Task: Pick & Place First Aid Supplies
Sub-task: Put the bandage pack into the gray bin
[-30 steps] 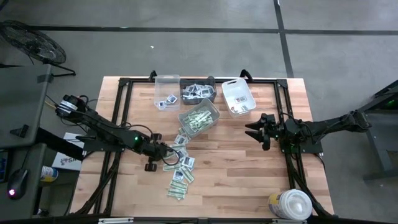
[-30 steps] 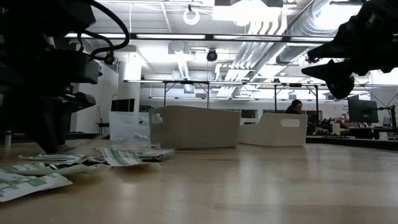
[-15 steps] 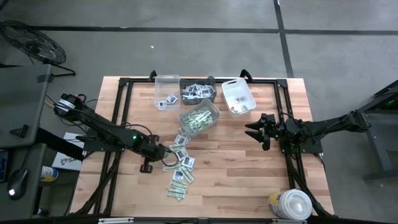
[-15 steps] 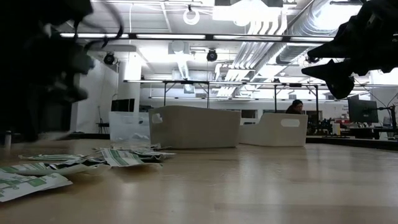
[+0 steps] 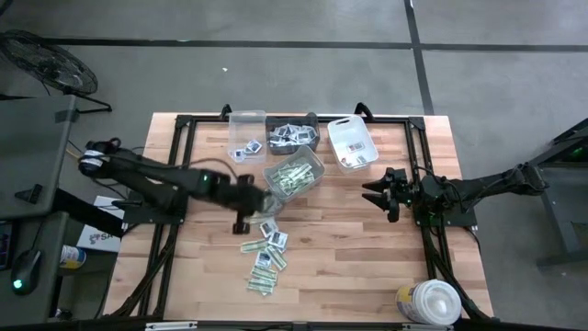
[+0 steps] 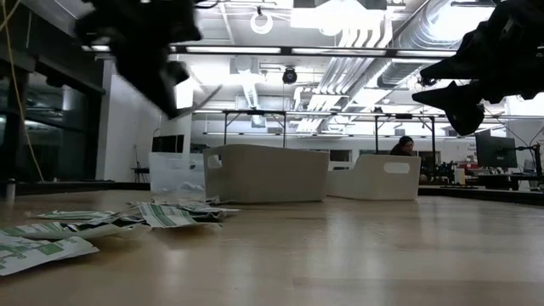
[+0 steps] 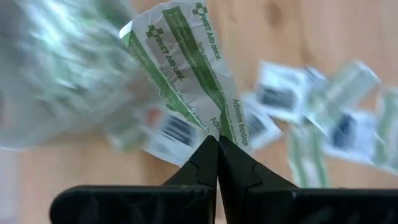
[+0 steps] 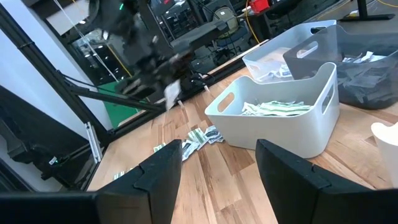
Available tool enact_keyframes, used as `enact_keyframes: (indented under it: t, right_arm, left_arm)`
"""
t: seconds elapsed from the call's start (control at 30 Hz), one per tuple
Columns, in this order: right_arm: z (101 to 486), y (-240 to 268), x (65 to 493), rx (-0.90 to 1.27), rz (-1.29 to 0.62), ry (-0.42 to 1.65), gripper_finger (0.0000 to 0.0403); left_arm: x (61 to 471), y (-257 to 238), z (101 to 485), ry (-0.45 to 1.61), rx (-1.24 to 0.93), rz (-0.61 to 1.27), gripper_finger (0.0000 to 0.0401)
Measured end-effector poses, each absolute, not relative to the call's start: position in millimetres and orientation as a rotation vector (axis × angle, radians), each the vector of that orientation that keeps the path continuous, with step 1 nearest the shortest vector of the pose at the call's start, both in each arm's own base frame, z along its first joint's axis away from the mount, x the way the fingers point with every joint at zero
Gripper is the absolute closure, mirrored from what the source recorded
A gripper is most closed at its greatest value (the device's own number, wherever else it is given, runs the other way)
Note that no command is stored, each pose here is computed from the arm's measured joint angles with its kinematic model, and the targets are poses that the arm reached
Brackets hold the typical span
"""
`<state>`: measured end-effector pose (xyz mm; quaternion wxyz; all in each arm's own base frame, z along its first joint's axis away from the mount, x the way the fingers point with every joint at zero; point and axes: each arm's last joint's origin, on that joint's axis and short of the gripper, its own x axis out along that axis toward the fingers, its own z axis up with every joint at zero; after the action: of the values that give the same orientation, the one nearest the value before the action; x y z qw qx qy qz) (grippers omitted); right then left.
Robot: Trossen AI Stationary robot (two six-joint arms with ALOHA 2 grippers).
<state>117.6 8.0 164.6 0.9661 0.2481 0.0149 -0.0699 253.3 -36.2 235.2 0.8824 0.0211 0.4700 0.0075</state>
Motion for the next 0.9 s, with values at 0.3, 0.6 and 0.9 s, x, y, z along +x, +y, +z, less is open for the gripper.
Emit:
enact_keyframes:
  t: [0.3, 0.6, 0.9]
  right_arm:
    - [165, 8, 118, 0.502, -0.142, 0.03, 0.0203]
    - [165, 8, 118, 0.502, -0.141, 0.031, 0.0203]
    - [164, 8, 118, 0.501, -0.143, 0.036, 0.0203]
  left_arm:
    - [282, 37, 258, 0.914, 0.009, 0.131, 0.04]
    - [322, 76, 243, 0.959, -0.017, 0.115, 0.04]
    - [338, 83, 220, 1.048, -0.056, 0.117, 0.04]
